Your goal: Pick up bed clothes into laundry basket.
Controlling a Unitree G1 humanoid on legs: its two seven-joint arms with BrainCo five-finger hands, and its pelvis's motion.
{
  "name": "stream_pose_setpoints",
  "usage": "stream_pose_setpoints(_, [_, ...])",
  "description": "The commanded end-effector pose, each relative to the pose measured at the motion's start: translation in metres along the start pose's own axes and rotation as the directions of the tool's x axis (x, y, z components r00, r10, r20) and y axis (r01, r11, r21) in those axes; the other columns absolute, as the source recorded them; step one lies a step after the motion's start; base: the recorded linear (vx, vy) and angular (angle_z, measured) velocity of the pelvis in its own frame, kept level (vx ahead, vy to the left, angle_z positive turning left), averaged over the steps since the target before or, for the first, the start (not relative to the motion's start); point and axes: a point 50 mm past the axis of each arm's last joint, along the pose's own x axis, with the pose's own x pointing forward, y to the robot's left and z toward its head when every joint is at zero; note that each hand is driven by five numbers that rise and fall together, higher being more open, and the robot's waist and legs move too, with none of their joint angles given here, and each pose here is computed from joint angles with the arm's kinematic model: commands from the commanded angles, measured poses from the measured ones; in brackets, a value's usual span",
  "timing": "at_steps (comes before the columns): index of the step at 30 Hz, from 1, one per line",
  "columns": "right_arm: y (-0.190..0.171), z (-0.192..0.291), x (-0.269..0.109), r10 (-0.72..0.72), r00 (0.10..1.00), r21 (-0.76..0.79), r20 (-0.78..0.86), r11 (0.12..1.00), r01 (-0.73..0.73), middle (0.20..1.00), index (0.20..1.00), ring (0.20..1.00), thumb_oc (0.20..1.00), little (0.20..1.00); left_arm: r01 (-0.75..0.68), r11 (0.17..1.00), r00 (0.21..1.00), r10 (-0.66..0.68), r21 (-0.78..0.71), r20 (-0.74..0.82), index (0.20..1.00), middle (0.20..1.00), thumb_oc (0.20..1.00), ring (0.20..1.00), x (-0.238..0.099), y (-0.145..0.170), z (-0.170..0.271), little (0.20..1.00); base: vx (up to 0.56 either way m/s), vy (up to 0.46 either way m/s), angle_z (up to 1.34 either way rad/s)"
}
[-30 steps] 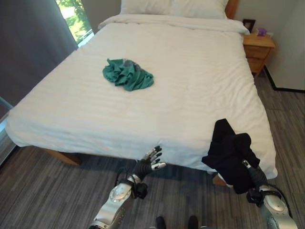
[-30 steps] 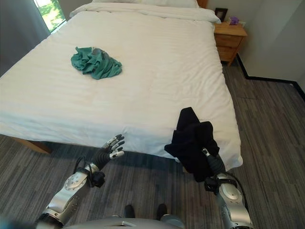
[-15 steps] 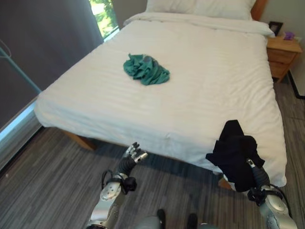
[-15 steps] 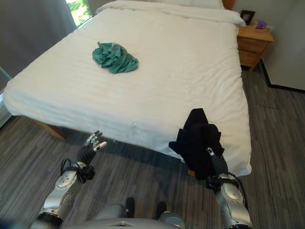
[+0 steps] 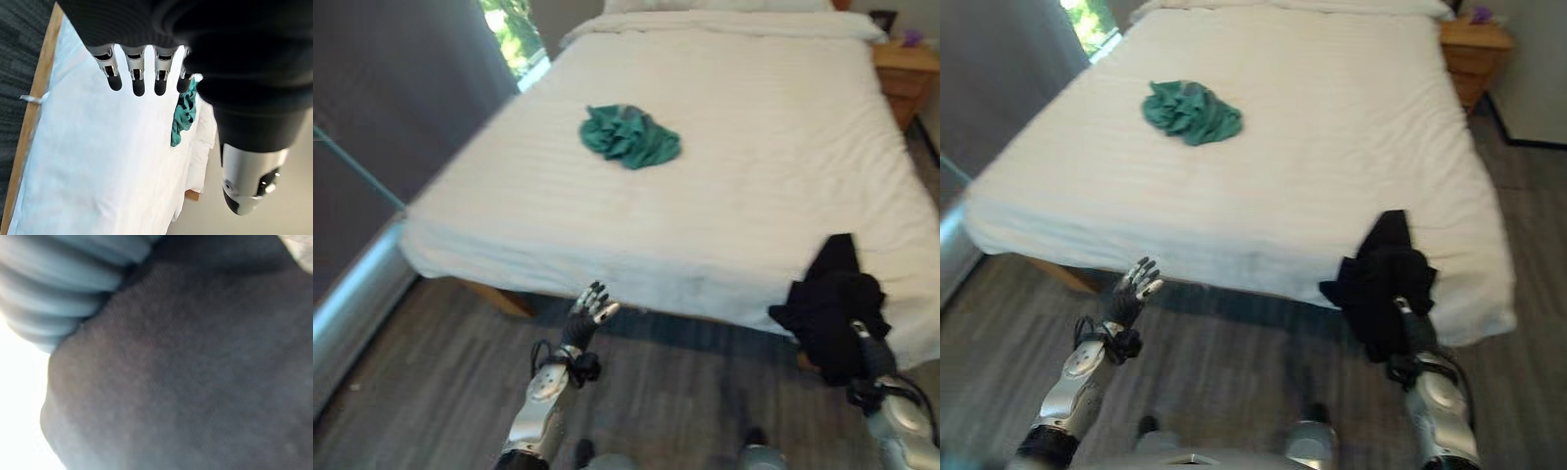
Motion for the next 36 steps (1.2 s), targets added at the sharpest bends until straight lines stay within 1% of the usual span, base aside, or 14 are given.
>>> stream_pose_setpoints(1, [0.021,0.040,0.009,0.070,0.977,0.059,0.203,0.995,-0.083,0.200,0.200,0.200,0.200,0.200,0.033,0.999,0.992,-0.033,0.008,0.118,1.000,1.000,1.000,1.000,-0.002,0.004,0.025,1.000,0.13,0.334,0.13])
stream_pose_setpoints(4, [0.023,0.034,0.003,0.037,0.979,0.128,0.200,0.990,-0.063,0.200,0.200,0.200,0.200,0.200,0.088,0.996,0.991,-0.090,0.024,0.103,1.000,1.000,1.000,1.000,0.001,-0.003,0.026,1.000,0.21,0.533,0.18])
stream_pose_setpoints(7, [0.040,0.026,0.002,0.063,0.981,0.206,0.182,0.973,-0.100,0.200,0.200,0.200,0.200,0.200,0.079,0.993,0.993,-0.086,0.083,0.080,1.000,1.000,1.000,1.000,-0.007,0.009,0.026,1.000,0.14,0.513,0.02])
stream_pose_setpoints(9, [0.046,0.017,-0.004,0.116,0.982,0.195,0.151,0.970,-0.145,0.200,0.200,0.200,0.200,0.200,0.061,0.989,0.995,-0.072,0.135,0.073,1.000,1.000,1.000,1.000,-0.010,0.023,0.032,1.000,0.22,0.874,-0.35])
stream_pose_setpoints(11, [0.033,0.011,-0.010,0.112,0.986,0.166,0.126,0.977,-0.133,0.200,0.200,0.200,0.200,0.200,0.075,0.982,0.993,-0.089,0.176,0.074,1.000,1.000,1.000,1.000,-0.009,0.024,0.035,1.000,0.27,0.794,0.24])
stream_pose_setpoints(16, [0.024,0.005,-0.011,0.087,0.991,0.154,0.099,0.983,-0.101,0.200,0.200,0.200,0.200,0.200,0.081,0.982,0.994,-0.093,0.173,0.064,1.000,1.000,1.000,1.000,-0.010,0.019,0.031,1.000,0.15,0.224,0.17])
stream_pose_setpoints(23, [0.027,0.001,-0.010,0.110,0.991,0.130,0.079,0.984,-0.119,0.200,0.200,0.200,0.200,0.200,0.101,0.982,0.993,-0.109,0.160,0.042,1.000,1.000,1.000,1.000,-0.013,0.013,0.022,1.000,0.13,0.003,-0.16])
stream_pose_setpoints(24, [0.030,0.000,-0.009,0.132,0.989,0.113,0.068,0.984,-0.139,0.200,0.200,0.200,0.200,0.200,0.108,0.983,0.993,-0.114,0.149,0.033,1.000,1.000,1.000,1.000,-0.014,0.011,0.018,1.000,0.07,-0.053,0.18])
stream_pose_setpoints(28, [0.030,0.003,-0.008,0.148,0.986,0.102,0.073,0.983,-0.155,0.200,0.200,0.200,0.200,0.200,0.096,0.988,0.995,-0.099,0.117,0.023,1.000,1.000,1.000,1.000,-0.018,0.013,0.014,1.000,0.08,-0.090,-0.08])
stream_pose_setpoints(32, [0.030,0.006,-0.006,0.149,0.985,0.097,0.081,0.983,-0.157,0.200,0.200,0.200,0.200,0.200,0.095,0.988,0.995,-0.098,0.124,0.024,1.000,1.000,1.000,1.000,-0.017,0.016,0.017,1.000,0.04,-0.097,-0.03])
stream_pose_setpoints(33, [0.030,0.009,-0.006,0.168,0.982,0.084,0.085,0.981,-0.175,0.200,0.200,0.200,0.200,0.200,0.114,0.982,0.992,-0.121,0.149,0.035,1.000,1.000,1.000,1.000,-0.010,0.017,0.026,1.000,0.06,-0.124,0.06])
stream_pose_setpoints(34, [0.029,0.008,-0.006,0.172,0.982,0.076,0.077,0.981,-0.178,0.200,0.200,0.200,0.200,0.200,0.132,0.969,0.989,-0.143,0.208,0.039,1.000,1.000,1.000,1.000,-0.004,0.016,0.034,1.000,0.05,-0.101,0.05])
stream_pose_setpoints(35, [0.029,0.009,-0.006,0.172,0.982,0.077,0.078,0.981,-0.178,0.200,0.200,0.200,0.200,0.200,0.132,0.969,0.989,-0.143,0.209,0.039,1.000,1.000,1.000,1.000,-0.004,0.016,0.034,1.000,0.04,-0.067,0.08])
stream_pose_setpoints(36, [0.028,0.008,-0.006,0.175,0.982,0.077,0.068,0.981,-0.180,0.200,0.200,0.200,0.200,0.200,0.138,0.942,0.984,-0.165,0.306,0.062,1.000,1.000,1.000,1.000,0.005,0.016,0.050,1.000,0.04,-0.069,0.09])
